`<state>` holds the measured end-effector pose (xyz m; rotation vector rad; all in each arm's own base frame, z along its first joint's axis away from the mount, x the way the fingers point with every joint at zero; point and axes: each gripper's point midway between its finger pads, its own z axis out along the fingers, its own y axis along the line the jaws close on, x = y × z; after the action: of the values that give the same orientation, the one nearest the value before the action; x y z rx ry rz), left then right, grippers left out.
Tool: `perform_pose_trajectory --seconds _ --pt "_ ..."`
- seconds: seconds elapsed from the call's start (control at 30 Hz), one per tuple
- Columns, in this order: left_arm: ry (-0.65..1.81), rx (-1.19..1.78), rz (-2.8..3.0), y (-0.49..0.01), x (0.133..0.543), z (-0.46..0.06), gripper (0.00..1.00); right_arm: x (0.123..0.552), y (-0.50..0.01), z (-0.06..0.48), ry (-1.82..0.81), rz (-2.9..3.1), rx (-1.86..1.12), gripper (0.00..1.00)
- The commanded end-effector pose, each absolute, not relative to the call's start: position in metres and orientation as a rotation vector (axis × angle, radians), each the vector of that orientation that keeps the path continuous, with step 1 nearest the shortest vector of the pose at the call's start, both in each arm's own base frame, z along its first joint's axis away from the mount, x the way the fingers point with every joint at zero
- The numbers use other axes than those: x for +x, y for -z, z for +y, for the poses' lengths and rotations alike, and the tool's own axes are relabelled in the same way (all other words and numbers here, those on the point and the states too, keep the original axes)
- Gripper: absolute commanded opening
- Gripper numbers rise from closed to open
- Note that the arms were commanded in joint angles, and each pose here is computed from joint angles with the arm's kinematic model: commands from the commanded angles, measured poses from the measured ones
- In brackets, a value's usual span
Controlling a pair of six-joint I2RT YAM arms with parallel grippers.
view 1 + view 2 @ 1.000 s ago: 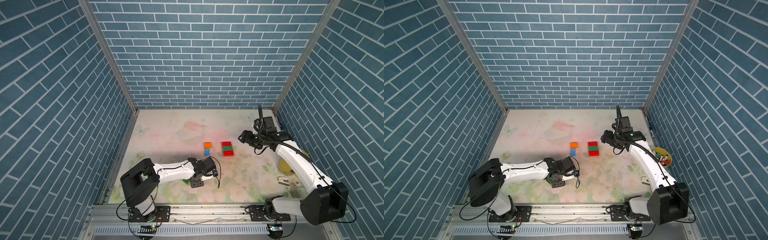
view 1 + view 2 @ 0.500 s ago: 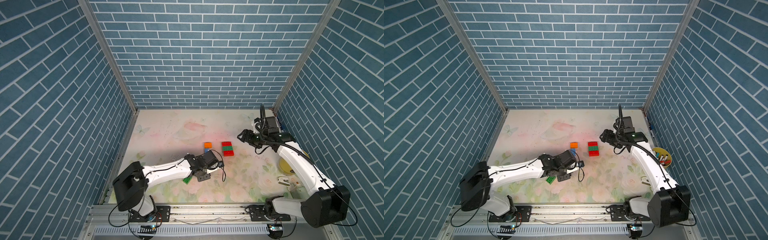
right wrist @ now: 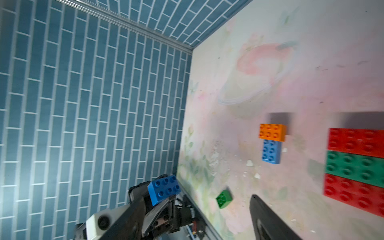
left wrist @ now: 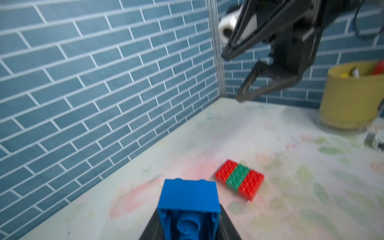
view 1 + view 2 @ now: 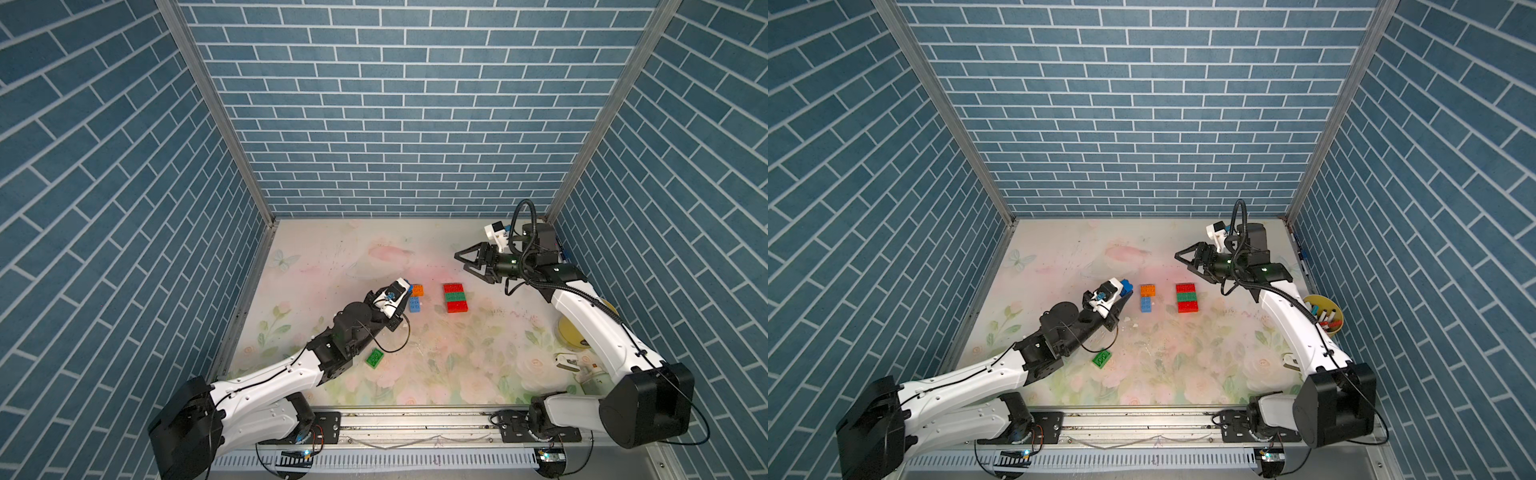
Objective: Assemble a rectangle with lego
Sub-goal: Pick up the lego brick from the center of the board.
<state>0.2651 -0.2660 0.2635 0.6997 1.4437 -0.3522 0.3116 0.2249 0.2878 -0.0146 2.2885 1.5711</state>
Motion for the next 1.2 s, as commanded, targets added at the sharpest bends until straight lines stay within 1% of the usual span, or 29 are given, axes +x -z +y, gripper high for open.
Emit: perform_pose_trajectory --seconds 0.0,0.13,0.27,0.37,0.53,0.8,1.17 --pt "0.453 0.598 1.249 -0.323 0.259 -0.265 0.00 0.302 -0.329 0.246 -1.808 2.207 -0.105 0.84" --pt "0.516 0.620 1.149 -0.351 0.250 -0.272 0.00 0.291 -0.349 0.267 -1.871 2.200 -0.182 0.89" --pt "0.575 0.667 1.066 -0.371 0.242 -0.285 0.00 0.280 -0.377 0.292 -1.954 2.152 -0.257 0.92" --pt "0.599 0.678 1.020 -0.383 0.239 -0.290 0.00 0.270 -0.387 0.310 -1.994 2.150 -0.307 0.92" --pt "0.637 0.680 0.973 -0.395 0.238 -0.292 0.00 0.262 -0.392 0.321 -2.015 2.148 -0.317 0.91" --pt "0.694 0.721 0.944 -0.401 0.237 -0.296 0.00 0.243 -0.399 0.329 -2.050 2.156 -0.365 0.85" --pt "0.729 0.746 0.966 -0.395 0.248 -0.298 0.01 0.233 -0.403 0.329 -2.060 2.156 -0.389 0.71"
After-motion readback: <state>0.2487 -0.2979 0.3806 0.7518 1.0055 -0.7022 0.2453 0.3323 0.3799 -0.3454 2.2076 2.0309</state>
